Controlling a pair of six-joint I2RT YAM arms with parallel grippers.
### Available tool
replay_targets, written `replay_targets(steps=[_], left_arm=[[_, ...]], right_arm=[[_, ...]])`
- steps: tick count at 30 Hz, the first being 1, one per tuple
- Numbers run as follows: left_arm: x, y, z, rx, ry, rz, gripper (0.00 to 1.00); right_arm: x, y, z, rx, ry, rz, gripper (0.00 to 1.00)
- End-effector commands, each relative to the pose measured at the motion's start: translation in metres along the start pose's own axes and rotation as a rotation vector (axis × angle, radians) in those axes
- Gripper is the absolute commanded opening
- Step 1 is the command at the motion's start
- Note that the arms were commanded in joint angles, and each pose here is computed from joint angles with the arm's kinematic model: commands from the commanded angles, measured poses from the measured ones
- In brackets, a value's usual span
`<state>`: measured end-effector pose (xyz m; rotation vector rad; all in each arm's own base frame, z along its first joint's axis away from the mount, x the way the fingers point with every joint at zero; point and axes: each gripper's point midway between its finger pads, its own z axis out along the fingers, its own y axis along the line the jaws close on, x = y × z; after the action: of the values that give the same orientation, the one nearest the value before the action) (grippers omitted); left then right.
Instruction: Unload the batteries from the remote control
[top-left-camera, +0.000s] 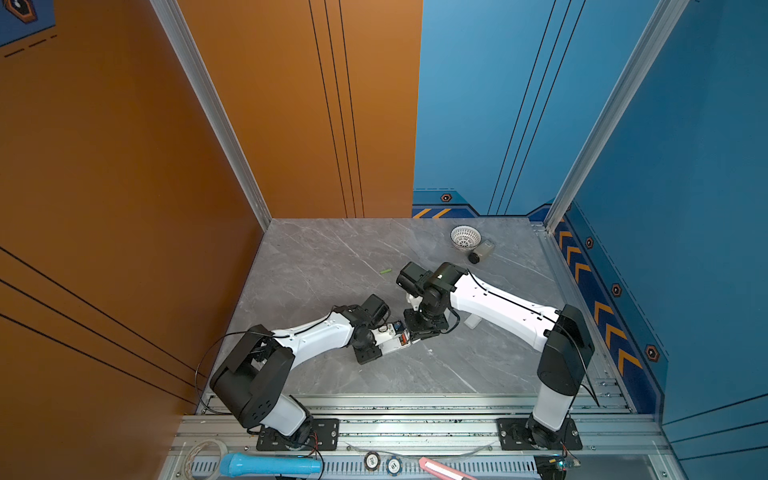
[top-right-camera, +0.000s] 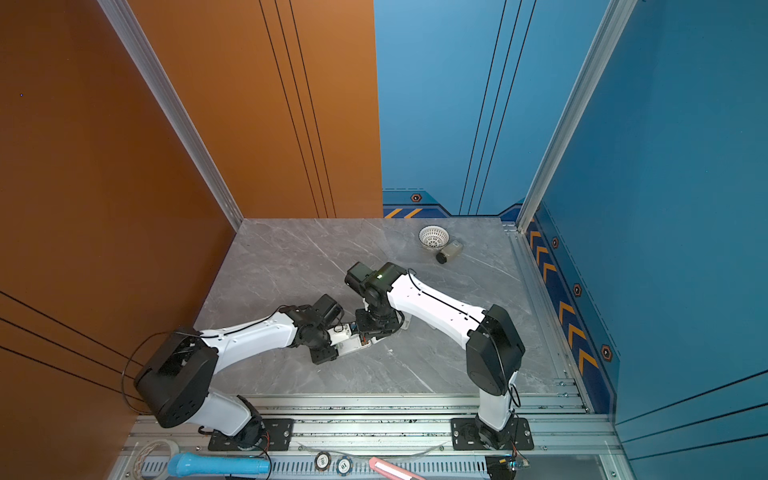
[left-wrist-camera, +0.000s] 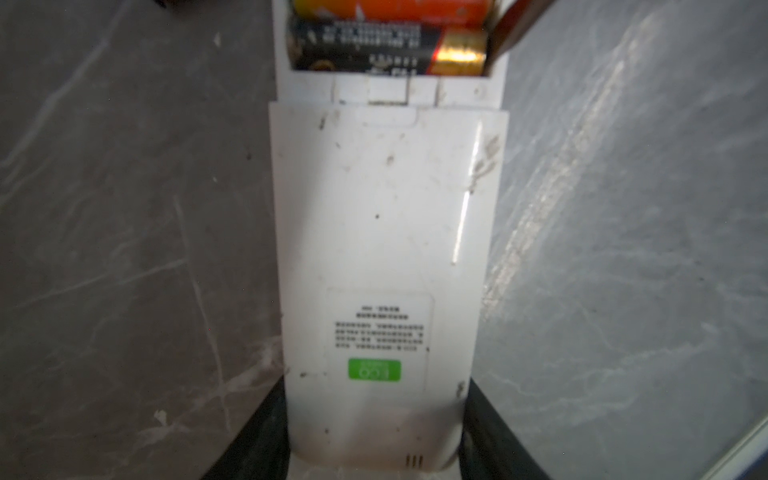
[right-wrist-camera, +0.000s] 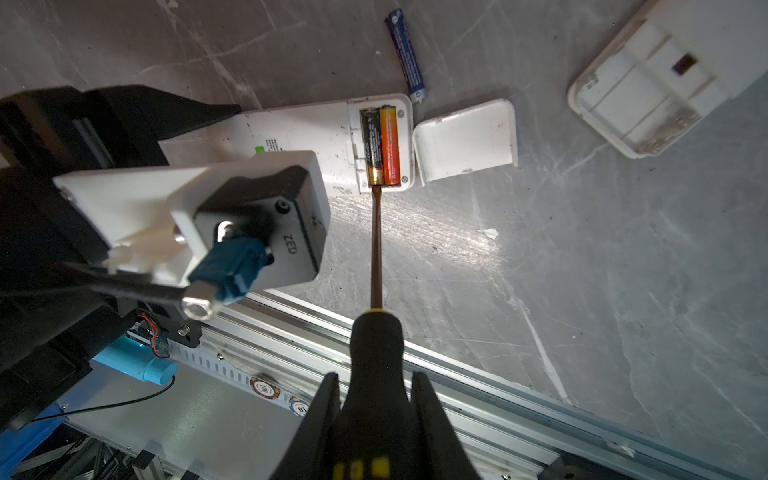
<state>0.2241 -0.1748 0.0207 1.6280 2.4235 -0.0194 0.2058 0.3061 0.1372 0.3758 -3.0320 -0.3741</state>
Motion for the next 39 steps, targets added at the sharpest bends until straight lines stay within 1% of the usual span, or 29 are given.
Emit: replay_targets(steps=[1, 3, 6, 8, 11, 14, 18, 21, 23, 26, 28, 33, 36, 39], left_arm=[[0.005, -0.002, 0.014, -0.021, 0.045, 0.006, 0.00], [0.004, -0.007, 0.015, -0.001, 0.039, 0.009, 0.00], [0.001, -0.017, 0.015, 0.047, 0.022, 0.013, 0.00], [-0.003, -0.024, 0.015, 0.086, 0.003, 0.016, 0.00], [-0.008, -0.035, 0.014, 0.154, -0.022, 0.013, 0.00], [-0.013, -0.048, 0.016, 0.228, -0.039, 0.016, 0.00], [-0.014, -0.057, 0.016, 0.275, -0.031, 0.029, 0.00], [-0.017, -0.062, 0.015, 0.320, -0.046, 0.029, 0.00], [-0.017, -0.061, 0.016, 0.331, -0.042, 0.019, 0.00], [-0.018, -0.060, 0.013, 0.354, -0.055, 0.002, 0.00], [-0.019, -0.060, 0.011, 0.373, -0.067, -0.007, 0.00], [-0.019, -0.061, 0.010, 0.394, -0.067, -0.016, 0.00], [-0.019, -0.057, 0.011, 0.398, -0.064, -0.035, 0.00], [-0.020, -0.048, 0.011, 0.400, -0.071, -0.083, 0.00]], right_arm=[[0.021, -0.020, 0.016, 0.107, 0.119, 0.014, 0.00], [0.020, -0.020, 0.023, 0.107, 0.123, 0.015, 0.00], [0.014, -0.012, 0.031, 0.065, 0.077, 0.017, 0.00], [0.012, -0.014, 0.041, 0.066, 0.059, 0.021, 0.00], [0.012, -0.011, 0.052, 0.039, -0.002, 0.009, 0.00], [0.014, -0.016, 0.064, 0.023, -0.056, 0.028, 0.00], [0.013, -0.021, 0.074, 0.016, -0.168, 0.004, 0.00], [0.011, -0.014, 0.083, -0.012, -0.320, -0.068, 0.00], [0.011, -0.014, 0.093, -0.052, -0.397, -0.069, 0.00], [0.010, -0.016, 0.109, -0.081, -0.459, -0.073, 0.00], [0.007, -0.014, 0.109, -0.078, -0.524, -0.100, 0.00], [-0.007, 0.002, 0.100, -0.152, -0.657, -0.126, 0.00], [-0.018, 0.010, 0.092, -0.180, -0.703, -0.141, 0.00], [-0.029, 0.015, 0.087, -0.225, -0.730, -0.133, 0.00]])
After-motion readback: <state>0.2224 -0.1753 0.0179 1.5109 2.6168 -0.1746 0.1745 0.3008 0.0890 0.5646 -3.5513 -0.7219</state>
